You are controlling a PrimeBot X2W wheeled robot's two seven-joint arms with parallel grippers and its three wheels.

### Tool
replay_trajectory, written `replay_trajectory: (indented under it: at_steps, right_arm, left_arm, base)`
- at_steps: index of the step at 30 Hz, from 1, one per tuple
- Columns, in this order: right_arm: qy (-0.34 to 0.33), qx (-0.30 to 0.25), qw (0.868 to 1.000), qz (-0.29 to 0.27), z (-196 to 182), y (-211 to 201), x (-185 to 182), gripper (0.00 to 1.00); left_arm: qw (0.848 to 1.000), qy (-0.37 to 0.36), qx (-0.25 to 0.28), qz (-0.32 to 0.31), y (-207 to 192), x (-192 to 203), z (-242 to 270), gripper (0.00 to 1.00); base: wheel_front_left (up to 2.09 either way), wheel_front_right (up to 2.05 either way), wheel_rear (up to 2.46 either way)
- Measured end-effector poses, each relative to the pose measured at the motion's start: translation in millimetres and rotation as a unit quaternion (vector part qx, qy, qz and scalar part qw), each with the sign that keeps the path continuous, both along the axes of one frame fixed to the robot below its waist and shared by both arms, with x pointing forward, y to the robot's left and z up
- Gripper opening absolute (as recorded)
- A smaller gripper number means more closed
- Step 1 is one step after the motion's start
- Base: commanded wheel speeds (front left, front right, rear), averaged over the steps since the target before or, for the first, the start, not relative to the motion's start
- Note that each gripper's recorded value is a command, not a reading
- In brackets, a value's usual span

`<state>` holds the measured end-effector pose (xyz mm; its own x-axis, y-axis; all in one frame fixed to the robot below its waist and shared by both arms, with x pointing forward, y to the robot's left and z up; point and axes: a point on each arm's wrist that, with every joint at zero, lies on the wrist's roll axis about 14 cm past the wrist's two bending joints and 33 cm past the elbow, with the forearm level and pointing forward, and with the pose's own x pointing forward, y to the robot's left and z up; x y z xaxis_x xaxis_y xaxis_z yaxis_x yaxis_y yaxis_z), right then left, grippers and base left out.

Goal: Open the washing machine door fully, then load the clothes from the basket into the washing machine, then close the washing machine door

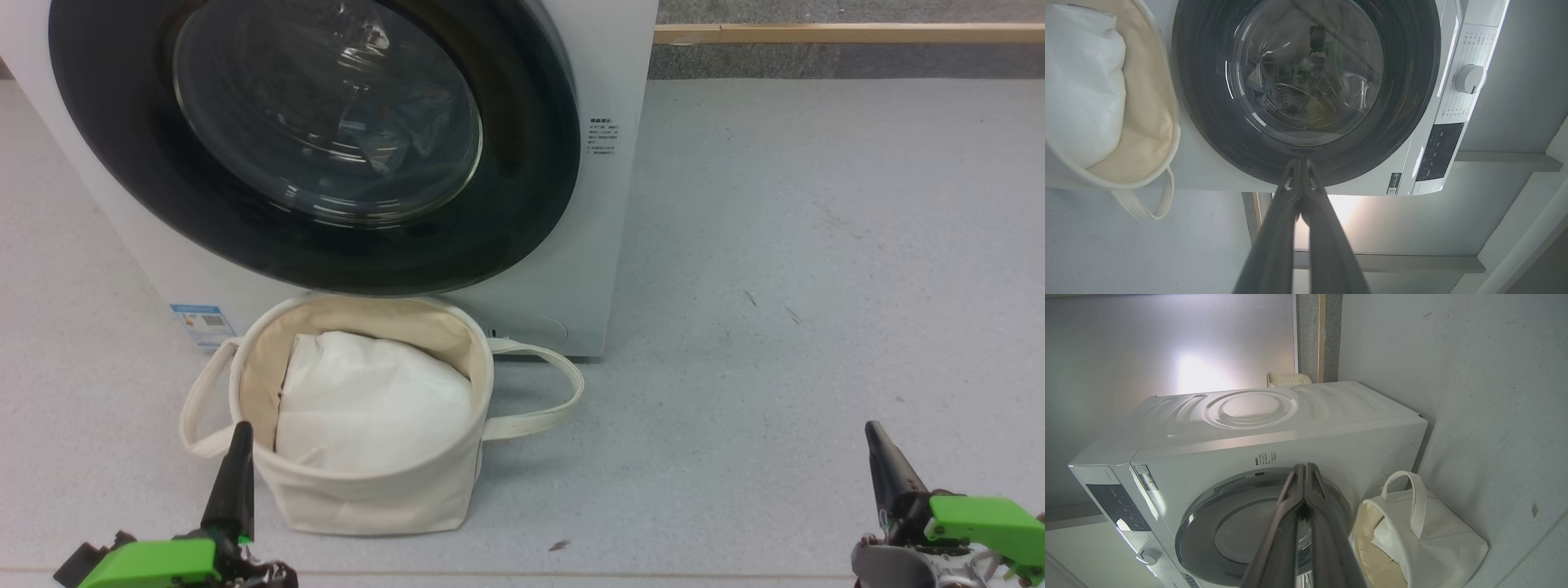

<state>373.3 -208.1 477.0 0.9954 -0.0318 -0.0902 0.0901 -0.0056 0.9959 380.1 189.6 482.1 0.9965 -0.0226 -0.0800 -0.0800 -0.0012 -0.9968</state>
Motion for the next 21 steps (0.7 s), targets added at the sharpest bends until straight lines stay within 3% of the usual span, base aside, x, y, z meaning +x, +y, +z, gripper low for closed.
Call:
replay_trajectory:
  at_steps: [21]
  right_arm:
    - [0.000,0.000,1.000,0.000,0.0,0.0,0.0,0.00]
  left_arm:
    - [1.000,0.000,0.000,0.000,0.1,0.0,0.0,0.00]
  base:
    - [0.00,0.00,0.00]
